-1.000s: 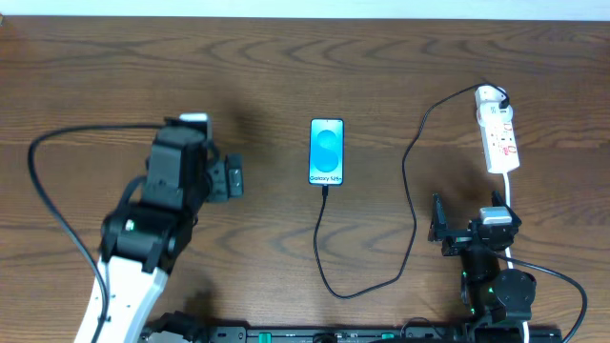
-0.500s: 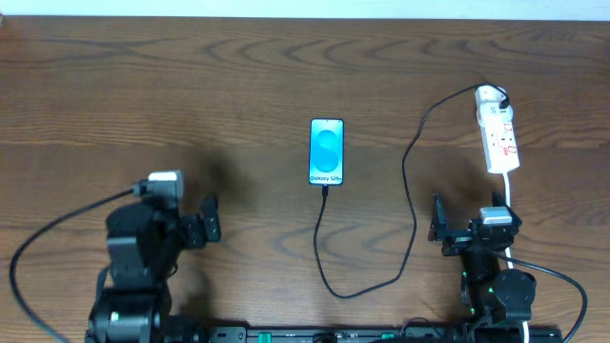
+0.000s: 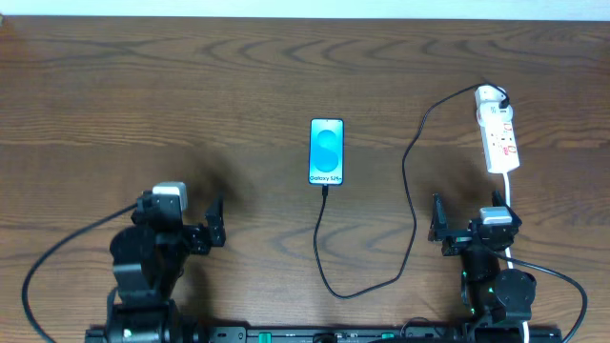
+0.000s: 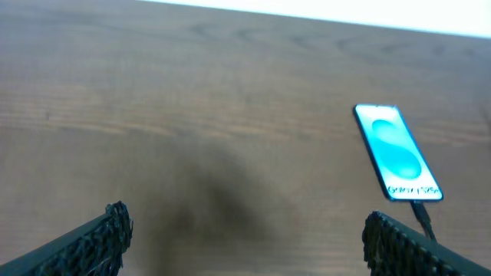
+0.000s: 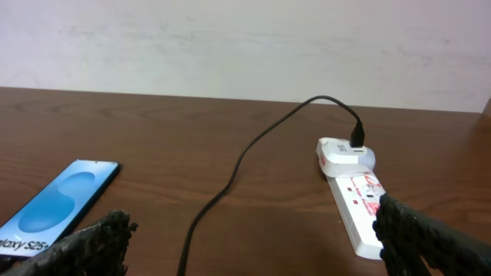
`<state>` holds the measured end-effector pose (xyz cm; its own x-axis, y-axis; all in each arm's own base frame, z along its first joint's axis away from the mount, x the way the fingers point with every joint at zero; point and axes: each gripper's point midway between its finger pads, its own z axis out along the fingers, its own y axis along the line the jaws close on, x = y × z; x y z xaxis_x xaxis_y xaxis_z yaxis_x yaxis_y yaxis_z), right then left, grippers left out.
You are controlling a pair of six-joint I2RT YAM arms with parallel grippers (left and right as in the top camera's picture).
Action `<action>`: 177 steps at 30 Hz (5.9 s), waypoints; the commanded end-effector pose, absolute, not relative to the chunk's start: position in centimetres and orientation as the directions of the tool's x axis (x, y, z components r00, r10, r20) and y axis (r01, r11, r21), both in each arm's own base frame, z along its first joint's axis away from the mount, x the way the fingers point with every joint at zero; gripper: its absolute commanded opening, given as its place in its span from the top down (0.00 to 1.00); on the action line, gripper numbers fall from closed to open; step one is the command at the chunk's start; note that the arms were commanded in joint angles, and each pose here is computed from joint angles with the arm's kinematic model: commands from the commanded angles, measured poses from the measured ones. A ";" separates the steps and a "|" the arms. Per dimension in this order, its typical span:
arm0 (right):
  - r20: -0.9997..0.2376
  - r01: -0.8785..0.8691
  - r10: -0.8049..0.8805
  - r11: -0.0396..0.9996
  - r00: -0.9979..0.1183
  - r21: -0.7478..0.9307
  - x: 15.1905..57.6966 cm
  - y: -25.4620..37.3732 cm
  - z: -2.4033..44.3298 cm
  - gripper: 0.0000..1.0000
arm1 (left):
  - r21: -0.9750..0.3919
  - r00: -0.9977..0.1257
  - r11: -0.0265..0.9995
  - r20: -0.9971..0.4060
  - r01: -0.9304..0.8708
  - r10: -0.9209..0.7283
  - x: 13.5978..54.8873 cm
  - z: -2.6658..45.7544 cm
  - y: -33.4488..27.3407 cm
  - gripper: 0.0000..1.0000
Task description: Plug charger to phone and switch on socket
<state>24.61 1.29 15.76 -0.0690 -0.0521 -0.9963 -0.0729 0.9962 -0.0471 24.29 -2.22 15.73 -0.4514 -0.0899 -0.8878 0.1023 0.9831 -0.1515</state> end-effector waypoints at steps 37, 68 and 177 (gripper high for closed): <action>-0.997 -0.066 -0.039 0.997 -0.069 -0.034 24.6 1.1 15.7 0.01 | -0.199 -0.120 0.976 -0.975 0.083 -0.189 24.4 14.9 -1.1 0.02; -0.997 -0.066 -0.038 0.997 -0.069 -0.034 24.6 1.1 15.7 0.01 | -0.020 -0.145 0.999 -0.989 0.044 -0.013 24.4 13.9 -0.5 0.02; -0.997 -0.066 -0.039 0.997 -0.069 -0.034 24.6 1.1 15.7 0.01 | -0.053 -0.147 0.999 -0.988 0.013 -0.050 24.4 13.8 -0.1 0.02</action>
<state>24.61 1.28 15.77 -0.0686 -0.0521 -0.9963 -0.0725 0.9963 -0.0471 24.44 -0.11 15.46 -0.1057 -0.0454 -0.9934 0.0204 0.9986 -0.0478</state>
